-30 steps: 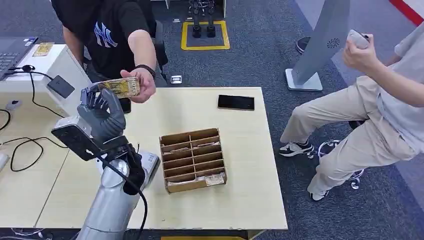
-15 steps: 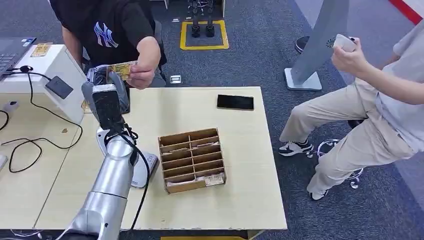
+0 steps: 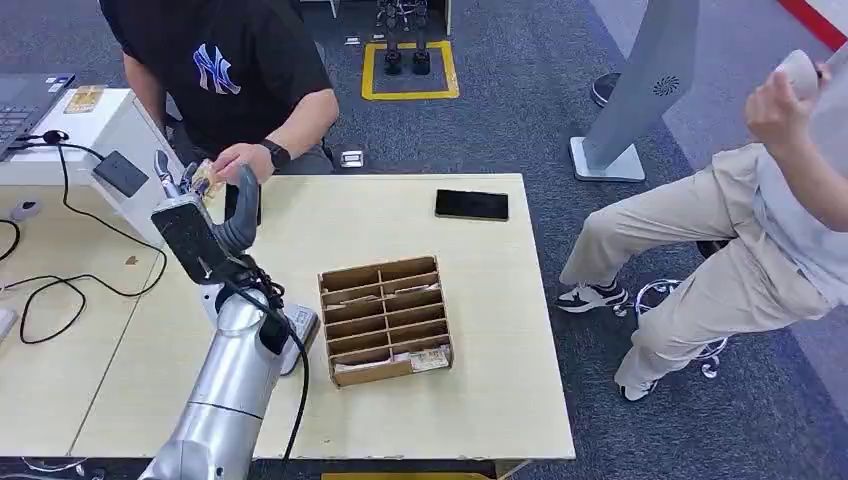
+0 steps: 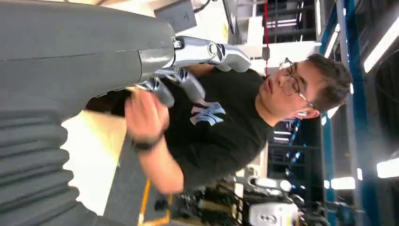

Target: Pass the card to the sensor for recognition and then transmit it.

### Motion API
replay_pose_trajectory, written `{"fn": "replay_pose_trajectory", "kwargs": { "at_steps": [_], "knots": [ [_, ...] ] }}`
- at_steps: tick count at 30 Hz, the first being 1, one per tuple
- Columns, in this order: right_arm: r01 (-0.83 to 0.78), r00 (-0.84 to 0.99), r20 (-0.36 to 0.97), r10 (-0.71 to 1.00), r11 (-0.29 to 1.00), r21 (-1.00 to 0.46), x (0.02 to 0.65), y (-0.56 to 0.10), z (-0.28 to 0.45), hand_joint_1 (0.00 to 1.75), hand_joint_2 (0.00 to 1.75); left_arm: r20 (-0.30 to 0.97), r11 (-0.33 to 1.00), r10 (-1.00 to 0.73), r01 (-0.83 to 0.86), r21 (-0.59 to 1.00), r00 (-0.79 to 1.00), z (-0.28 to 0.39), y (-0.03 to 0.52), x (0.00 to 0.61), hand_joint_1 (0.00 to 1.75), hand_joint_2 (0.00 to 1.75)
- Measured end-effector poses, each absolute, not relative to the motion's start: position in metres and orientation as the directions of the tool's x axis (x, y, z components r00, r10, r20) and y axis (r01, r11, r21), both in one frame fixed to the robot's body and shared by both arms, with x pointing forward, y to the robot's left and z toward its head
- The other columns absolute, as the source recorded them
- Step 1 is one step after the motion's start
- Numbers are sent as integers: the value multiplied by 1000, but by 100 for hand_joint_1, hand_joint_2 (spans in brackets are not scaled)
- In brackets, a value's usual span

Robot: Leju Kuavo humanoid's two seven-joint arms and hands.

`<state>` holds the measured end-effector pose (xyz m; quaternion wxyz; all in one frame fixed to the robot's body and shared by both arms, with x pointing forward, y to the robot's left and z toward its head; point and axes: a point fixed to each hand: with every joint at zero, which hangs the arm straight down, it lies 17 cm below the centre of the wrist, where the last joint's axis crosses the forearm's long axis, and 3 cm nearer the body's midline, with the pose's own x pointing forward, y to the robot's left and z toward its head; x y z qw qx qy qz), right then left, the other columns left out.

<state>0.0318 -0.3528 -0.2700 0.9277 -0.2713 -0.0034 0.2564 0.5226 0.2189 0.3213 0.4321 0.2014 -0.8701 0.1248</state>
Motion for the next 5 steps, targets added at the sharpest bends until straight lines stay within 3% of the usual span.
{"fn": "replay_pose_trajectory", "kwargs": {
  "at_steps": [3, 5],
  "knots": [
    [-476, 868, -135, 479, 721, -504, 30, -352, -270, 0, 175, 775, 914, -68, -351, -204, -628, 332, 202, 489, 0, 0],
    [-477, 867, -136, 479, 721, -503, 29, -352, -270, 0, 175, 756, 919, -51, -326, -220, -653, 338, 197, 478, 0, 0]
  ]
}}
